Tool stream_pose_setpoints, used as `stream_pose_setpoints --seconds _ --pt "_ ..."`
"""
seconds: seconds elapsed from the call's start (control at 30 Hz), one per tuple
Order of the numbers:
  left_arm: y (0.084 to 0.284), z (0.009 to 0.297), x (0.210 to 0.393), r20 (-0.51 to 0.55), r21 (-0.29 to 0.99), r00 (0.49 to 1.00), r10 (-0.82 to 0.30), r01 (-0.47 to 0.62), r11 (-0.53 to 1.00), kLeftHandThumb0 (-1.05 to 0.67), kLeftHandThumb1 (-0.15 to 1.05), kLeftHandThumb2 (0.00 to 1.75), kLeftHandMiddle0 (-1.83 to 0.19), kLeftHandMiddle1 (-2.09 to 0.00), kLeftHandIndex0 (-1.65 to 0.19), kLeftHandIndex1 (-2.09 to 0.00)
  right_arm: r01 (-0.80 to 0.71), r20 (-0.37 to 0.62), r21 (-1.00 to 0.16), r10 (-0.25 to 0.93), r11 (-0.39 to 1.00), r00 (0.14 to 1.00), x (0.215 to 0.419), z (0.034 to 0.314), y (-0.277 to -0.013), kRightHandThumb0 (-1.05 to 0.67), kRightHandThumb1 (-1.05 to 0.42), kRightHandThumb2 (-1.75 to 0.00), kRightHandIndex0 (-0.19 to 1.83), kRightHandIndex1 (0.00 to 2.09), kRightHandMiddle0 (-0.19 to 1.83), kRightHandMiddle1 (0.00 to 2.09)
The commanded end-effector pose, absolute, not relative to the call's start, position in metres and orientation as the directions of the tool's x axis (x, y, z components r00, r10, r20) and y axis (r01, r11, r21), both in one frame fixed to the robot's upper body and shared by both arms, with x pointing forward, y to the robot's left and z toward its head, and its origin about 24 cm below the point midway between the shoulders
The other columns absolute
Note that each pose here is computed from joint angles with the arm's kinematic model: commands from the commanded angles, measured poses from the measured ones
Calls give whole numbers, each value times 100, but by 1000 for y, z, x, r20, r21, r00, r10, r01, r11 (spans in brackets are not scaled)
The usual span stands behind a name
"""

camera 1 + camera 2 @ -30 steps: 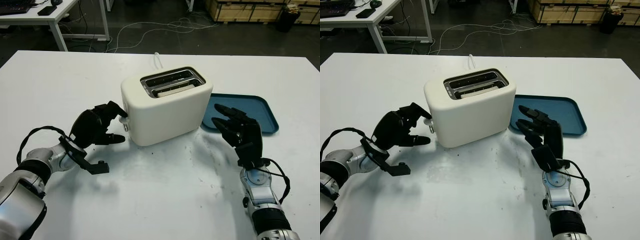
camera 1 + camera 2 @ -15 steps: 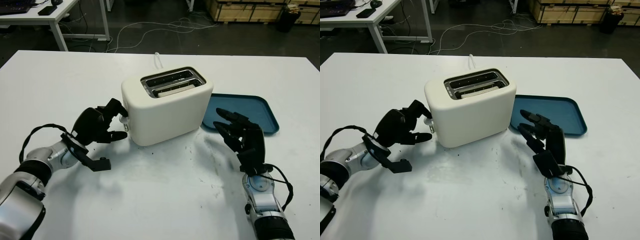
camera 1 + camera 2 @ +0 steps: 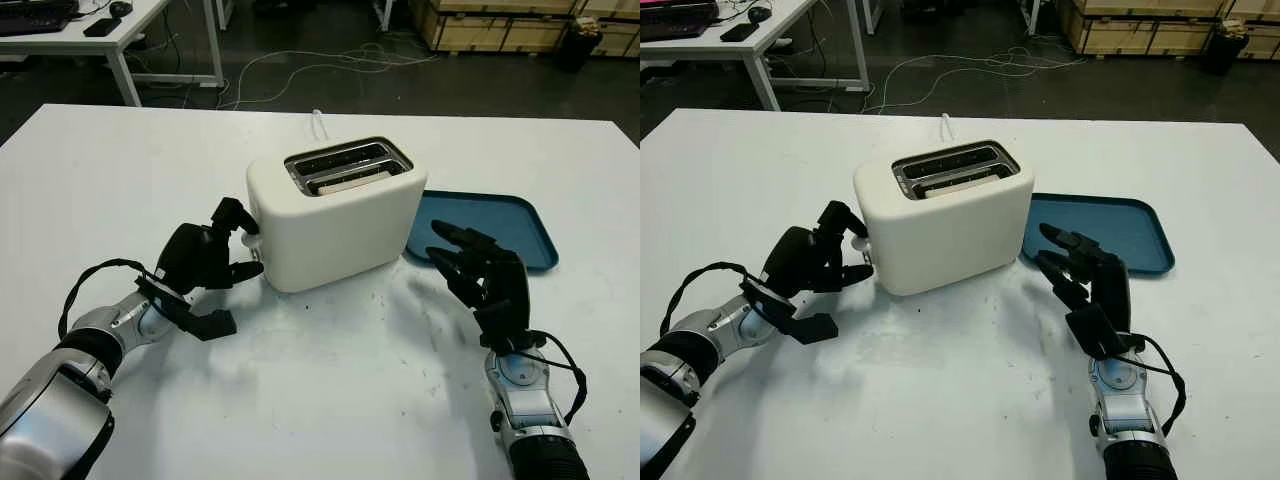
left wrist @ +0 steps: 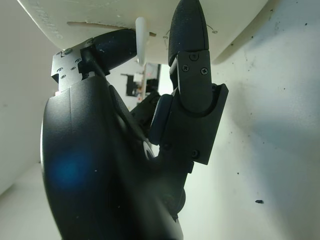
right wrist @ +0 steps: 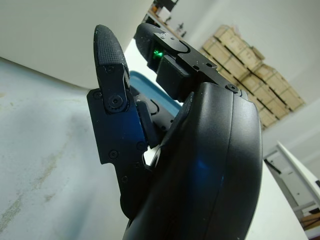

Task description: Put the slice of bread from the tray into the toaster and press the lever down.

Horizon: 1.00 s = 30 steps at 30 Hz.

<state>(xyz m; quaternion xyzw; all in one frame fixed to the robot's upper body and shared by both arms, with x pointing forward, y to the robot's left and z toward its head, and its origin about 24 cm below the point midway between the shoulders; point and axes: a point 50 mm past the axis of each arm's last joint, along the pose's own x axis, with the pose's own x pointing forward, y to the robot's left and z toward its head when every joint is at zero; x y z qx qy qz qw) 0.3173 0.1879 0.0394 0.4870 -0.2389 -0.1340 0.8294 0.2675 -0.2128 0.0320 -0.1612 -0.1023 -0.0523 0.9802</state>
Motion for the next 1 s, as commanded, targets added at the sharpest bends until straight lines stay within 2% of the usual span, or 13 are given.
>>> stream_pose_setpoints --seconds 0.0,0.07,0.17,0.23,0.27,0.3,0.37,0.43,0.57,0.63,0.83,0.97 --pt "148 -28 286 -234 895 726 -647 421 148 -77 92 47 -112 -135 -108 -108 118 199 -304 -58 945 978 269 31 -209 -64 -92 -18 102 8 91 0" --pt "150 -24 287 -201 906 726 -658 393 157 -76 92 47 -111 -135 -106 -109 120 200 -302 -60 946 978 267 31 -209 -65 -92 -18 102 8 91 0" --pt "149 -5 291 -49 928 720 -692 290 235 -75 92 47 -102 -160 -89 -138 123 192 -310 -65 943 979 264 31 -209 -66 -92 -17 102 9 92 0" --pt "148 -10 295 -125 935 728 -674 314 166 -76 92 51 -97 -169 -84 -149 118 184 -324 -60 939 981 261 31 -209 -66 -92 -18 102 9 91 0" --pt "145 -23 291 -235 918 718 -655 385 94 -76 92 51 -99 -166 -85 -147 116 181 -326 -58 938 982 259 31 -209 -66 -92 -18 102 9 91 0" --pt "142 -35 286 -324 891 695 -642 452 39 -77 92 46 -104 -141 -97 -121 116 179 -328 -59 938 982 258 31 -209 -66 -92 -18 103 10 91 0" --pt "134 -47 276 -391 850 655 -647 526 18 -80 92 43 -117 -108 -115 -82 117 171 -336 -62 935 983 257 31 -212 -66 -92 -19 102 10 91 0" --pt "128 -49 275 -399 840 645 -652 542 22 -81 92 45 -122 -96 -122 -68 119 168 -335 -65 934 984 256 30 -213 -66 -92 -19 103 11 91 0" --pt "134 -46 279 -392 846 669 -632 532 38 -78 92 45 -123 -95 -127 -64 117 166 -340 -62 933 984 259 29 -211 -63 -92 -18 100 11 90 0" --pt "138 -44 282 -385 851 682 -622 523 47 -78 92 44 -127 -101 -131 -68 113 165 -333 -60 936 984 260 28 -209 -62 -92 -17 100 11 90 0" --pt "146 -35 289 -307 885 738 -601 454 105 -79 92 45 -127 -111 -128 -75 110 171 -309 -58 945 984 265 28 -205 -63 -92 -17 99 11 91 1" --pt "153 -25 297 -189 895 825 -532 368 252 -81 92 41 -136 -130 -134 -99 115 182 -312 -60 943 981 269 30 -205 -64 -92 -18 99 12 91 0"
